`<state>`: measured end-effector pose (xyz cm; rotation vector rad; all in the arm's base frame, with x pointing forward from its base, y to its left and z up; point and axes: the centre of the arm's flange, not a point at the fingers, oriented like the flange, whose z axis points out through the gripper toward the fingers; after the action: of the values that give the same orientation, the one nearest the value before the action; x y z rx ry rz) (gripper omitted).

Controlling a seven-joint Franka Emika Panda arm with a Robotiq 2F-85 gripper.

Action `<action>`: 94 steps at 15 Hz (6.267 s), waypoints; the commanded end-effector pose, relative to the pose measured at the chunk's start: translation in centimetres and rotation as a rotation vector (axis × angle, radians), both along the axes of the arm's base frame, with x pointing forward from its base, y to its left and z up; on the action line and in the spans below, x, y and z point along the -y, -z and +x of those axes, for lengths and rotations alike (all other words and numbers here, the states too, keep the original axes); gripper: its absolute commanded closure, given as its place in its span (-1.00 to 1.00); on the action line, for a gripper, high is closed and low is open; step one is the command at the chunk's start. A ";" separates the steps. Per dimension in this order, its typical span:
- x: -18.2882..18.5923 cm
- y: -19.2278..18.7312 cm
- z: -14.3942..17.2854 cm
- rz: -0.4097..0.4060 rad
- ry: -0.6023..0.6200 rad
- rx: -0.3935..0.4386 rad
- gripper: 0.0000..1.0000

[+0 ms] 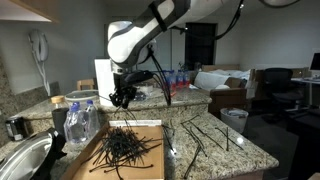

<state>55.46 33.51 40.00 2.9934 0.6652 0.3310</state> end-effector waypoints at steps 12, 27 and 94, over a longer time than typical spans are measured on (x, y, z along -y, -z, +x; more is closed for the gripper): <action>3.4 3.4 -6.4 -0.190 0.451 -0.359 -0.99; 20.9 9.3 -8.5 -0.057 0.676 -0.040 -1.00; 18.8 1.9 -1.3 -0.015 0.521 -0.091 0.22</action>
<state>54.78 15.44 39.31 3.0382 -0.0252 0.2164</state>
